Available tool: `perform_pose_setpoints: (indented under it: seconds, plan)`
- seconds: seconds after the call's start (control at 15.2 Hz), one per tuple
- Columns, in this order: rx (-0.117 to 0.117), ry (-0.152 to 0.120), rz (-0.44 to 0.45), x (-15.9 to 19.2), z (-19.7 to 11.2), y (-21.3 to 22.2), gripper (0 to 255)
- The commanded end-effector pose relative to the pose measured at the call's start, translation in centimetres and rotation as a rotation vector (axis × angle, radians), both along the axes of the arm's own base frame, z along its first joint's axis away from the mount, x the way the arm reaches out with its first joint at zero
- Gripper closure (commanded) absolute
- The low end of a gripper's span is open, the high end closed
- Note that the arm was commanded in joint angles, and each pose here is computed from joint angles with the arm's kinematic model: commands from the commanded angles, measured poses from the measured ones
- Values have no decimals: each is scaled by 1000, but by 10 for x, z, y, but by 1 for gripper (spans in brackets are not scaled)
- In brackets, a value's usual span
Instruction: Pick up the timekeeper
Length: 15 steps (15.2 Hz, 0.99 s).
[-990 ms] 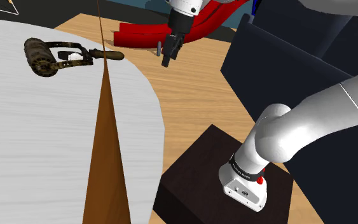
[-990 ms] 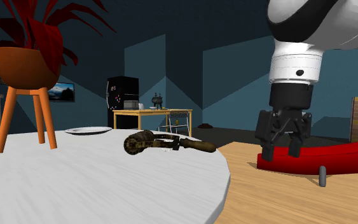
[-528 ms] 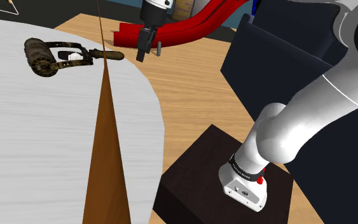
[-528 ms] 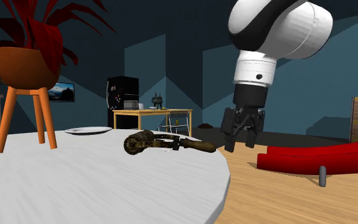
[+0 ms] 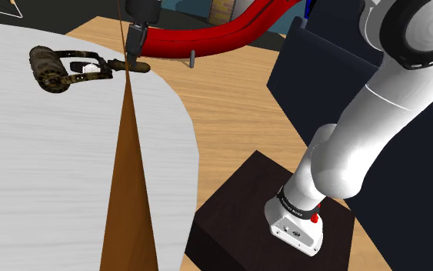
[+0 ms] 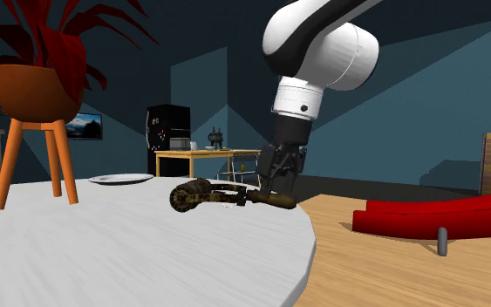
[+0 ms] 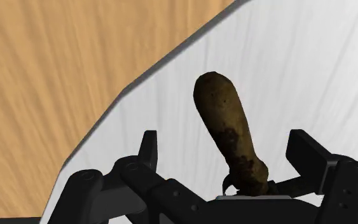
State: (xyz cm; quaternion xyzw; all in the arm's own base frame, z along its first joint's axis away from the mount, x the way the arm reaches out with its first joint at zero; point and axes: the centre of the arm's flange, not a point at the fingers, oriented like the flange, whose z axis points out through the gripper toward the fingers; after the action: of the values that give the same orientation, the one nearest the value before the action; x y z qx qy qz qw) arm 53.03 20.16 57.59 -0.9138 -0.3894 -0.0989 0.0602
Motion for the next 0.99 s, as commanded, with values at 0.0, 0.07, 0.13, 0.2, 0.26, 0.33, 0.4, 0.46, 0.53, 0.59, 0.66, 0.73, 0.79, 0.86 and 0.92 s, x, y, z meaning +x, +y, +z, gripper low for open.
perform_pose_setpoints:
  seconds: [0.0,0.07,0.13,0.2,0.26,0.33,0.4,0.46,0.53,0.59,0.66,0.73,0.79,0.86,0.92]
  plan:
    - [9,-16,61,12,4,20,0]
    - [14,-24,91,17,6,31,0]
    - [18,-32,121,22,7,42,0]
    - [23,-40,150,26,9,53,0]
    - [27,-47,180,30,11,64,0]
    - [31,-55,210,34,13,75,0]
    - [36,-63,239,37,15,86,0]
    - [40,-71,269,40,17,97,0]
    - [42,-75,284,42,18,103,0]
    - [42,-75,284,42,13,103,0]
    - [42,-75,284,42,8,103,0]
    - [42,-75,284,42,3,103,0]
    - [42,-75,284,42,-3,103,0]
    - [42,-75,284,42,-8,103,0]
    - [42,-75,284,42,-13,103,0]
